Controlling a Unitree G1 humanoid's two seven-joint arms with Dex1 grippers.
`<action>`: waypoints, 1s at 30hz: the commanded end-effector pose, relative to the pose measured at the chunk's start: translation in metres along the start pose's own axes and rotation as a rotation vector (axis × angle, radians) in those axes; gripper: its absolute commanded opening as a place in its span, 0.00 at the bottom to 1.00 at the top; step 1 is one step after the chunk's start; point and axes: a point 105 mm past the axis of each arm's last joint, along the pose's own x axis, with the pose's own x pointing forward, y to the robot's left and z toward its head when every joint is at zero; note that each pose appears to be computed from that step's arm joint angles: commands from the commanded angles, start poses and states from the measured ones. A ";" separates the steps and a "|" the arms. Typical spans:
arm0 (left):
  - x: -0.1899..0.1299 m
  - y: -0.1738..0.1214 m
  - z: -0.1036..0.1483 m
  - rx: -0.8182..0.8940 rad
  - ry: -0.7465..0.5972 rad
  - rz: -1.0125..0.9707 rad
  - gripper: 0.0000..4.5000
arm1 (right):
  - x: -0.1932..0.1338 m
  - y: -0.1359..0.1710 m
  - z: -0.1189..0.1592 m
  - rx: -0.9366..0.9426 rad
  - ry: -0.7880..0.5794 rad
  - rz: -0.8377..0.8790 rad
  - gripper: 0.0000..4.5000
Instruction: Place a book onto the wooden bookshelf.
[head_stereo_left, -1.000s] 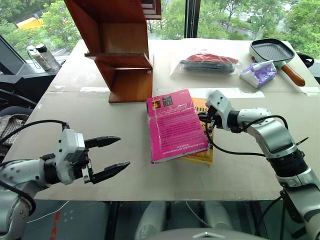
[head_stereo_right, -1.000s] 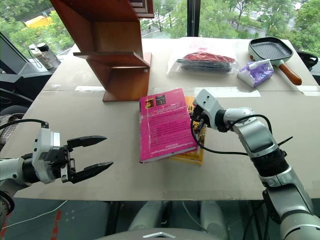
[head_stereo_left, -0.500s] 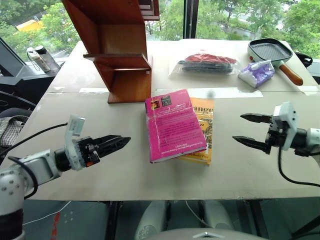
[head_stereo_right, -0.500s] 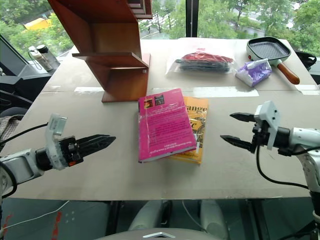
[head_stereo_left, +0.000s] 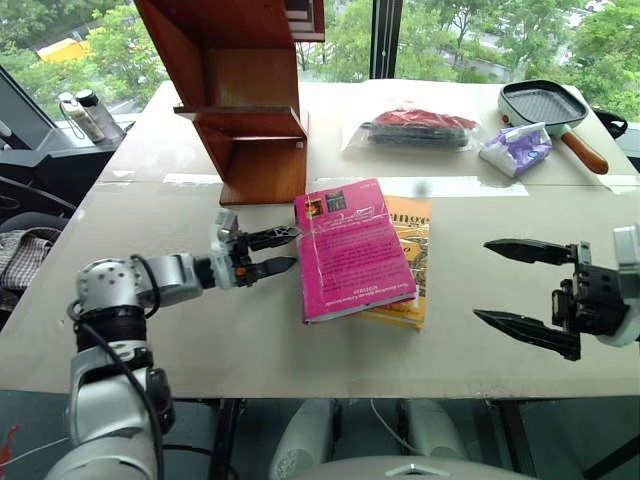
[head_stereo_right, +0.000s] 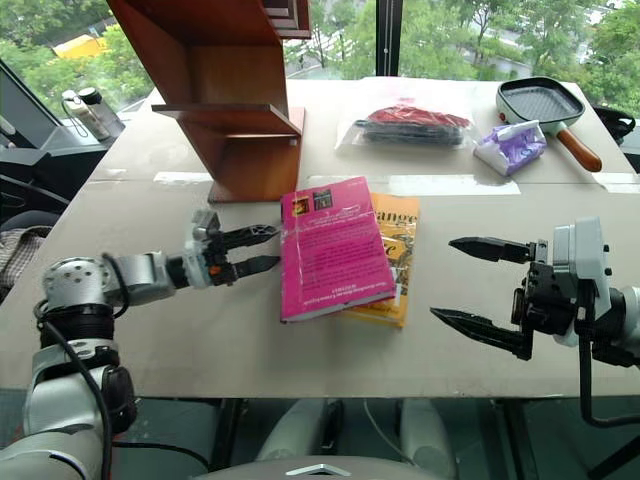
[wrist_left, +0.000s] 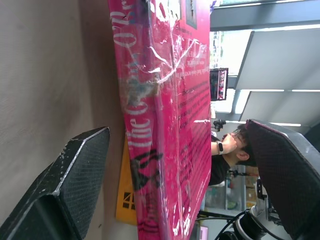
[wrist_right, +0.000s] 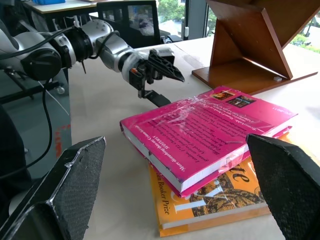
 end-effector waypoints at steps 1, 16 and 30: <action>0.012 0.003 -0.004 -0.014 0.045 -0.005 1.00 | 0.001 0.004 0.012 -0.073 -0.018 0.006 0.99; 0.038 0.006 -0.015 0.000 0.113 -0.133 0.42 | 0.000 0.012 0.011 -0.070 0.016 -0.010 1.00; -0.005 -0.067 -0.003 0.320 0.068 -0.271 0.06 | 0.004 0.000 0.007 -0.079 -0.011 -0.029 1.00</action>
